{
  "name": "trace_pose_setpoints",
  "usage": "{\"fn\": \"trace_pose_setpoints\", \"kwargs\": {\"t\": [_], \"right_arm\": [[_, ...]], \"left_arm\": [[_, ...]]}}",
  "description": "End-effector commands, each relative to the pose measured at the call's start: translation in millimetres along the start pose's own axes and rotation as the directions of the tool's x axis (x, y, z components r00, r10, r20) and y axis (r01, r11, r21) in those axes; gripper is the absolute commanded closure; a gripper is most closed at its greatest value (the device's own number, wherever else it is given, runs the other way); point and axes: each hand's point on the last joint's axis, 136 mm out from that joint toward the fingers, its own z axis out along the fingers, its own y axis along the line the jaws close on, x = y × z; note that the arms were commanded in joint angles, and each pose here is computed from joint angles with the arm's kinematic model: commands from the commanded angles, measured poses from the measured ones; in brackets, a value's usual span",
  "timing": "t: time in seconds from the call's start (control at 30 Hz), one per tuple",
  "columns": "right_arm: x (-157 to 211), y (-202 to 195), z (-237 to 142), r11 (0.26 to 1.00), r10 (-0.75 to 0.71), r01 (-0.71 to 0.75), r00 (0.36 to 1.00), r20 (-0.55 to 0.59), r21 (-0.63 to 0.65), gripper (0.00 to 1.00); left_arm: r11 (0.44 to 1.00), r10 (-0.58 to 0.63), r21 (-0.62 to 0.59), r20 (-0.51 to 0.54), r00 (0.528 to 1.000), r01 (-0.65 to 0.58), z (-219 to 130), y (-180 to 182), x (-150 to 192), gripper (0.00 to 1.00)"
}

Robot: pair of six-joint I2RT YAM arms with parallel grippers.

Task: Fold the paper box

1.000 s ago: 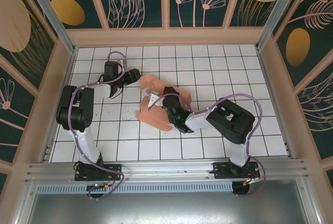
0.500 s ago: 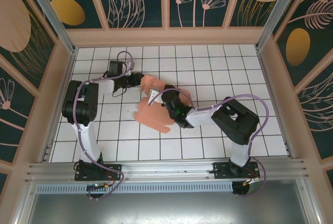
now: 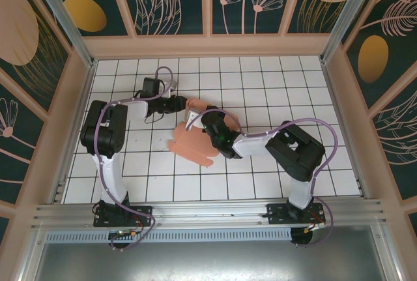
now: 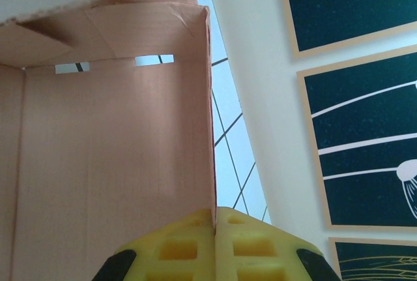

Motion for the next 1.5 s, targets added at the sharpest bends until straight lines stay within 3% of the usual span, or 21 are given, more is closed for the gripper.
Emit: {"fn": "trace_pose_setpoints", "kwargs": {"t": [0.0, 0.1, 0.27, 0.53, 0.8, 1.03, 1.3, 1.47], "right_arm": [[-9, -19, 1, 0.998, 0.062, -0.062, 0.998, 0.022, 0.026, 1.0], [-10, -18, 1, 0.998, 0.066, -0.066, 0.998, 0.021, 0.014, 1.0], [-9, -16, 0, 0.997, 0.079, -0.079, 0.997, 0.02, -0.007, 1.0], [-7, -10, 2, 0.997, 0.078, -0.077, 0.997, 0.011, -0.027, 1.0], [-7, -7, 4, 0.996, 0.076, -0.076, 0.997, 0.005, -0.04, 1.0], [-7, -4, 5, 0.996, 0.072, -0.072, 0.997, -0.002, -0.048, 1.0], [-8, -2, 6, 0.996, 0.072, -0.072, 0.997, -0.002, -0.058, 1.0], [-9, -2, 6, 0.995, 0.074, -0.074, 0.997, -0.002, -0.061, 1.0]], "left_arm": [[0.999, 0.039, 0.039, -0.011, 0.999, -0.039, -5, -13, 7, 0.6], [0.996, 0.073, 0.043, 0.021, 0.997, -0.074, -10, -16, 10, 0.59], [0.985, 0.16, 0.048, 0.104, 0.982, -0.165, -22, -22, 13, 0.46], [0.954, 0.272, 0.07, 0.216, 0.938, -0.293, -43, -41, 12, 0.4], [0.94, 0.299, 0.102, 0.211, 0.931, -0.325, -45, -45, 23, 0.4], [0.93, 0.307, 0.153, 0.178, 0.935, -0.335, -41, -48, 34, 0.51], [0.925, 0.313, 0.175, 0.154, 0.937, -0.337, -34, -47, 41, 0.5], [0.921, 0.356, 0.124, 0.12, 0.927, -0.37, -25, -44, 47, 0.49]]}}
